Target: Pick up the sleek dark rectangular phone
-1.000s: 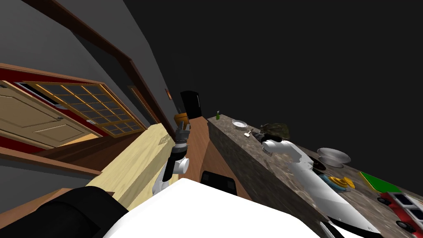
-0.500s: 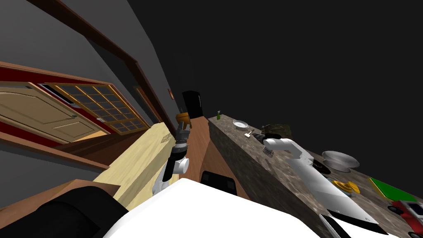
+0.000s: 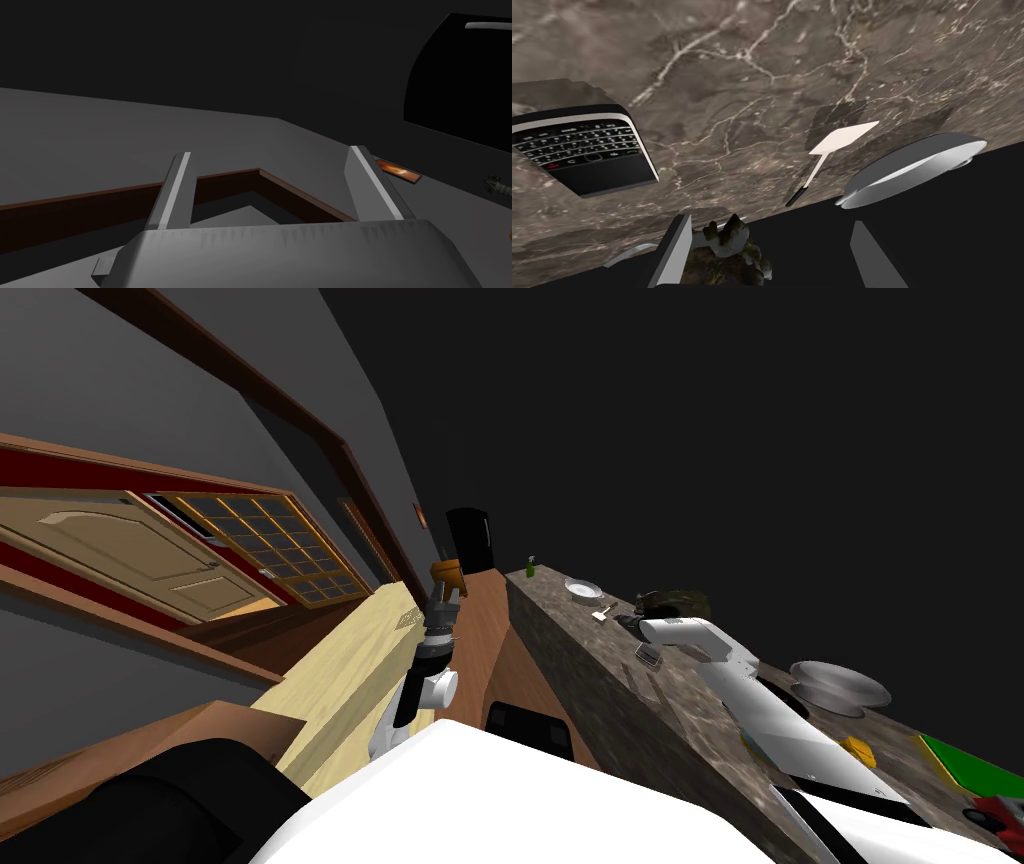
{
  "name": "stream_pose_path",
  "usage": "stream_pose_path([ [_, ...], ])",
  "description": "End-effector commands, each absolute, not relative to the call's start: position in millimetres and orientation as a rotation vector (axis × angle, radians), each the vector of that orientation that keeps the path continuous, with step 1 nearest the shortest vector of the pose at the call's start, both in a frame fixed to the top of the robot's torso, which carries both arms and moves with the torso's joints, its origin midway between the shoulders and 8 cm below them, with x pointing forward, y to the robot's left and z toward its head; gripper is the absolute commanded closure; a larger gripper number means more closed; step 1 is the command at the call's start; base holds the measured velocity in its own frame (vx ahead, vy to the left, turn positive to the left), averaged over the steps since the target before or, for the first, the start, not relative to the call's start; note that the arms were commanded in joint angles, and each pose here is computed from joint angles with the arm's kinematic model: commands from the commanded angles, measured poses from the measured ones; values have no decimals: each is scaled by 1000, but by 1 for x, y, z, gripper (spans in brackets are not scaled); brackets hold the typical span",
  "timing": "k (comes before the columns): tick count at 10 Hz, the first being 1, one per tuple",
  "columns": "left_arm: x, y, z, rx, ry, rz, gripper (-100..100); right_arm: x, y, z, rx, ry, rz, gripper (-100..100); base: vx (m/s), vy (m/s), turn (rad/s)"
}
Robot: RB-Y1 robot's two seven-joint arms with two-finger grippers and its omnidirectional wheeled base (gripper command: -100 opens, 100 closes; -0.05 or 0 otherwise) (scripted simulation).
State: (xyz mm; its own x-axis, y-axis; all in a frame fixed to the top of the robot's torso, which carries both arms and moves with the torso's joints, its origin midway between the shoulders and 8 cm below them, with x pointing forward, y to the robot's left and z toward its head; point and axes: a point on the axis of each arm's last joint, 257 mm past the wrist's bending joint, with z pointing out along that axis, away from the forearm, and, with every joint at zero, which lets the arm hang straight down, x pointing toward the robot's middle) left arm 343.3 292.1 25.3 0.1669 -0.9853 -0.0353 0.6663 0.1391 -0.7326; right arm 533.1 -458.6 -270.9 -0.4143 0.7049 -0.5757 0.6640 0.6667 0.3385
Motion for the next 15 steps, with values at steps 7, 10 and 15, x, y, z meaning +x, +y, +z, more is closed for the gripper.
stream_pose_path([
  [7, 343, 292, 25, -656, 601, -1303, 0, 487, -482, -305, 1137, 2441, -71, -100, -18, -72, 84],
  [10, 343, 292, 25, -656, 601, -1303, 0, 465, -487, -319, 1181, 2537, -110, -100, -13, -64, 82],
  [15, 343, 292, 25, -656, 601, -1303, 0, 440, -488, -333, 1220, 2647, -133, -100, -4, -61, 77],
])
